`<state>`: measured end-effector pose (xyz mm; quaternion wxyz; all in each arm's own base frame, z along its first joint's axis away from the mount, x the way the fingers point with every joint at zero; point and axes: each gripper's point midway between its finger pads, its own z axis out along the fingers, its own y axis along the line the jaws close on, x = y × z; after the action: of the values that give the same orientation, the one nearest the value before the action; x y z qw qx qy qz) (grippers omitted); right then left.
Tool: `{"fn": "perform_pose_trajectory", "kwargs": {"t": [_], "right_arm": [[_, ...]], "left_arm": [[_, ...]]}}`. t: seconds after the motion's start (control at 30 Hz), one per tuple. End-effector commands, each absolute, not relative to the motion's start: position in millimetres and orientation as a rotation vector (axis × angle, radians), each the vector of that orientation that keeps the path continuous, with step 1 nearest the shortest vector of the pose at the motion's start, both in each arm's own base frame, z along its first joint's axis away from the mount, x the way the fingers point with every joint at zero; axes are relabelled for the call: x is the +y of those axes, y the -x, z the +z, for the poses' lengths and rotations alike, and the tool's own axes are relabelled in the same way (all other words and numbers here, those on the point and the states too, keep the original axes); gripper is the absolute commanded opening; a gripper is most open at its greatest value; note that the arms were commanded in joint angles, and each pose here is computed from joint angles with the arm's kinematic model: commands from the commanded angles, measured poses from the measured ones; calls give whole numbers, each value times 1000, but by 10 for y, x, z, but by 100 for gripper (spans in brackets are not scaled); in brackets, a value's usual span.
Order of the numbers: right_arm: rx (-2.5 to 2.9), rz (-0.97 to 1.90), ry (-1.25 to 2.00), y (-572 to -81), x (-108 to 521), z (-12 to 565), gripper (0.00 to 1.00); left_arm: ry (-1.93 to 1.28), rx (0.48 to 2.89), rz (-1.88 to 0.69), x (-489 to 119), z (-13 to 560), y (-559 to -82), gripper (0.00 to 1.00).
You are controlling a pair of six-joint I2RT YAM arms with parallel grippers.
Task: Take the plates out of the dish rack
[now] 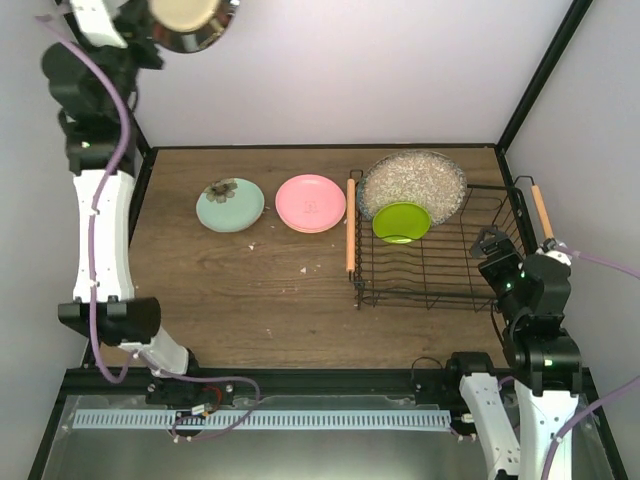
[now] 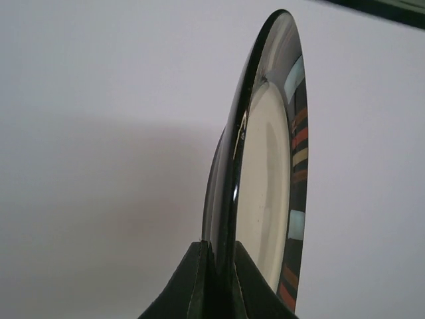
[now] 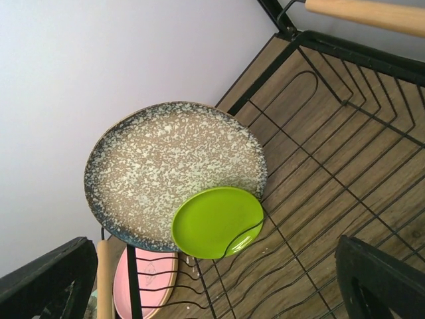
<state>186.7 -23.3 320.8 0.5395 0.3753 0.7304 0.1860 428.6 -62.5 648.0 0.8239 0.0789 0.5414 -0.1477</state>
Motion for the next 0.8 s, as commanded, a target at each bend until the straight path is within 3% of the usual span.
{"fn": "perform_pose_trajectory", "kwargs": {"t": [0.0, 0.23, 0.4, 0.57, 0.77], "right_arm": [[1735, 496, -857, -2008, -149, 3253, 100], [1745, 502, -845, -2086, -128, 3247, 100], [1739, 492, -847, -2058, -145, 3273, 100], [1735, 477, -855, -2018, -170, 3278, 100], [1740, 481, -855, -2034, -163, 3268, 100]], "left_arm": [[116, 1397, -607, 122, 5587, -5007, 4], [366, 1728, -750, 507, 3925, -5416, 4], [623, 1908, -931, 487, 2679, -5337, 4], [727, 2014, -982, 407, 2013, -5168, 4], [763, 2083, -977, 377, 1631, -5058, 4]]}}
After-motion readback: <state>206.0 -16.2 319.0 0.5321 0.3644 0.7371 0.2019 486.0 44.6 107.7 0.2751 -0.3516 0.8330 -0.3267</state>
